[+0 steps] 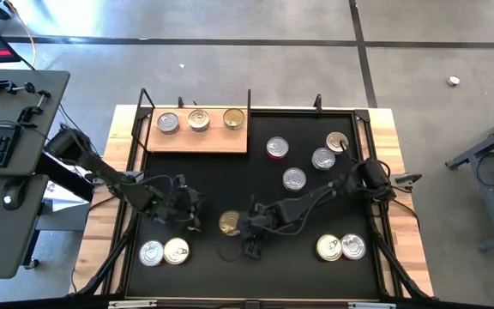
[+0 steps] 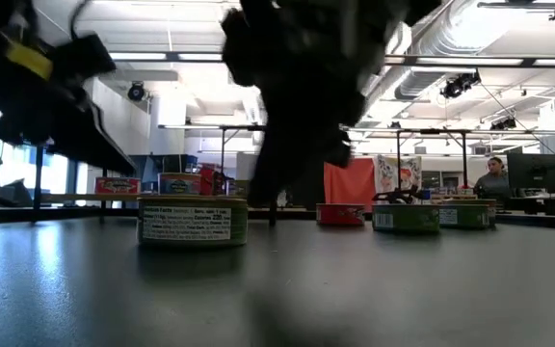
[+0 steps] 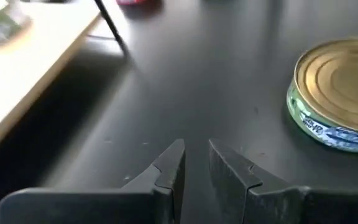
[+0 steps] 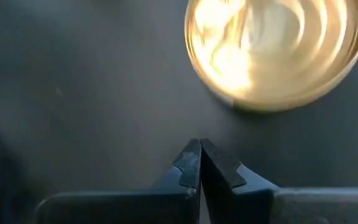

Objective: Stack canned seafood by type on shelf
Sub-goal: Put the green tuna can on the shelf aligned with the other green tuna can

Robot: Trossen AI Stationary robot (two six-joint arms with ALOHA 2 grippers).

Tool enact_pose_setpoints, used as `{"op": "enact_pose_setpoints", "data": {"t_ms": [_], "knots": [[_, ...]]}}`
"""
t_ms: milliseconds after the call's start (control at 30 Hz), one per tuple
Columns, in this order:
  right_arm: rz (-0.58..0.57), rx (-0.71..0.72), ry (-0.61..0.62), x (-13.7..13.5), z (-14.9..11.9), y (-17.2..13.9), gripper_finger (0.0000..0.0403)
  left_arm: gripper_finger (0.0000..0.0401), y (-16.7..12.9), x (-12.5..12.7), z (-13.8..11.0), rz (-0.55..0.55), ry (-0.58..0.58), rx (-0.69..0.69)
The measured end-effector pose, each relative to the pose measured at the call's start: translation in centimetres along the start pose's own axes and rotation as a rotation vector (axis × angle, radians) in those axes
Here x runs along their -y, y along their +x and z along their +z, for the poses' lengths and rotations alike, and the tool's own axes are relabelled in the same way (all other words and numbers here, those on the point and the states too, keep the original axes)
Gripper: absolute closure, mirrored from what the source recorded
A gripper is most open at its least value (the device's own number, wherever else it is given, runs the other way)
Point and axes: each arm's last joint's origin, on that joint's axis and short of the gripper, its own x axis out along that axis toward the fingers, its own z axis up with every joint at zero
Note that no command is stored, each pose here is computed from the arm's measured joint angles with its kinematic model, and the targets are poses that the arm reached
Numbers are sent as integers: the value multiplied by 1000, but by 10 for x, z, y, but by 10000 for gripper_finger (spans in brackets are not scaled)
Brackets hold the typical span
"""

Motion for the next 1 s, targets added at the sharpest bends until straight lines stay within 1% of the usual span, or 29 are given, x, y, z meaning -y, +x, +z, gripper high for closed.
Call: {"op": "enact_pose_setpoints", "data": {"t_ms": [67,167,233,300,367,433,467,567,633,700,800,900,1000], "knots": [[-28,3,6,2,-6,4,403,341,10,5,0,-41,15,-13],[-142,65,-14,9,-11,8,403,341,23,16,2,-146,64,2],[-204,123,3,14,-6,8,403,341,30,22,4,-219,91,32],[-221,161,24,20,1,8,403,341,34,26,6,-280,119,49],[-234,161,26,29,6,8,403,341,36,28,6,-315,131,59],[-273,188,46,37,11,8,403,341,33,28,8,-350,132,59],[-310,228,72,41,15,7,403,341,30,28,10,-363,120,66],[-479,322,151,57,21,3,403,341,15,24,19,-369,66,95],[-536,341,174,62,22,2,403,341,6,22,22,-387,57,104],[-547,328,168,61,19,2,403,341,-4,20,26,-411,61,130],[-540,322,166,51,14,-5,403,341,-12,23,27,-437,155,170],[-541,390,199,31,5,-12,403,341,-13,30,23,-452,236,193],[-537,461,182,7,-9,-15,403,341,-8,38,18,-455,291,201]]}}
